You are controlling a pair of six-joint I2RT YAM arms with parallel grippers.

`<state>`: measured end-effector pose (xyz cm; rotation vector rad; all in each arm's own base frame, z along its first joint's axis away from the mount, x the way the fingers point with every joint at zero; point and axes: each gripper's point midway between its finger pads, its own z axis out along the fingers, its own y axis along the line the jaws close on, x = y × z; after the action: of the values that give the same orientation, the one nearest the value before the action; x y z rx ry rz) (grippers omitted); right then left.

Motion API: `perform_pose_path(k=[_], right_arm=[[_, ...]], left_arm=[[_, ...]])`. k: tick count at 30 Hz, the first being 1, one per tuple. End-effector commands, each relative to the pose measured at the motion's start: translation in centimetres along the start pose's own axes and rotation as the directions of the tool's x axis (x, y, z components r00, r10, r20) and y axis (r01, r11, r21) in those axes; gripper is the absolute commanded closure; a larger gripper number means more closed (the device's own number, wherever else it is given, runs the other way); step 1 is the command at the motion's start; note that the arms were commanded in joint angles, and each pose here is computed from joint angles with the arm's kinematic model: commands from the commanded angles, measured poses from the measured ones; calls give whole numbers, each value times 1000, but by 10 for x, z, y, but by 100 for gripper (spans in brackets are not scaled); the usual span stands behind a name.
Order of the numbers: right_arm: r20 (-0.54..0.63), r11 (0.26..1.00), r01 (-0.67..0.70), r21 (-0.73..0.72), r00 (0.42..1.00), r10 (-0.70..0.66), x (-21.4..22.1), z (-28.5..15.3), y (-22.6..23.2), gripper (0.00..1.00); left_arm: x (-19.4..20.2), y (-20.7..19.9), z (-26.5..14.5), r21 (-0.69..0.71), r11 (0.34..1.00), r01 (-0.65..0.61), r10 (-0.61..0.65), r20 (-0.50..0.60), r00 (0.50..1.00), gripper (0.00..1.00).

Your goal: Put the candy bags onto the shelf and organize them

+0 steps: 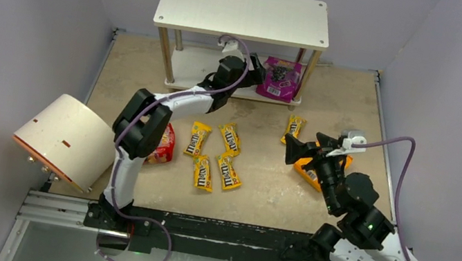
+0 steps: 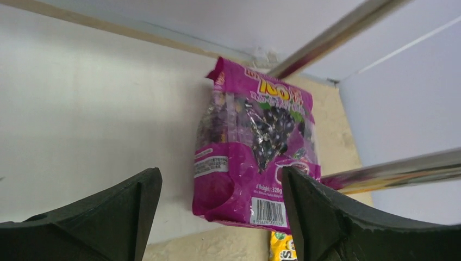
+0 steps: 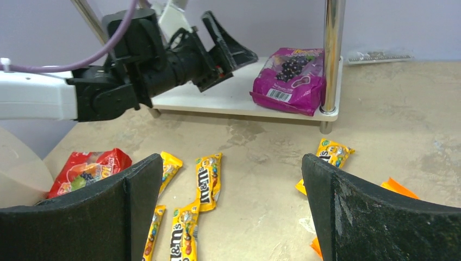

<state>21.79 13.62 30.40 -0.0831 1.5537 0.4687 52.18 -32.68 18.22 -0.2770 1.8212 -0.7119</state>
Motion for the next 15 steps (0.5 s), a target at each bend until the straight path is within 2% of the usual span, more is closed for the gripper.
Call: perform_pose_path(k=[1, 4, 6, 15], right_arm=[[23, 1000, -4, -5, 1000, 4, -17, 0, 3, 1], [19, 1000, 3, -8, 1000, -3, -16, 1, 4, 1], [18, 1000, 5, -9, 1000, -4, -15, 1, 4, 1], [18, 1000, 11, 8, 1000, -11, -14, 2, 1, 1]], left_arm=[[17, -18, 21, 72, 994, -85, 89, -51, 995, 18], [25, -15, 30, 73, 994, -77, 82, -58, 995, 22], [29, -11, 35, 62, 995, -74, 77, -58, 995, 29], [53, -6, 45, 80, 994, -75, 85, -123, 989, 80]])
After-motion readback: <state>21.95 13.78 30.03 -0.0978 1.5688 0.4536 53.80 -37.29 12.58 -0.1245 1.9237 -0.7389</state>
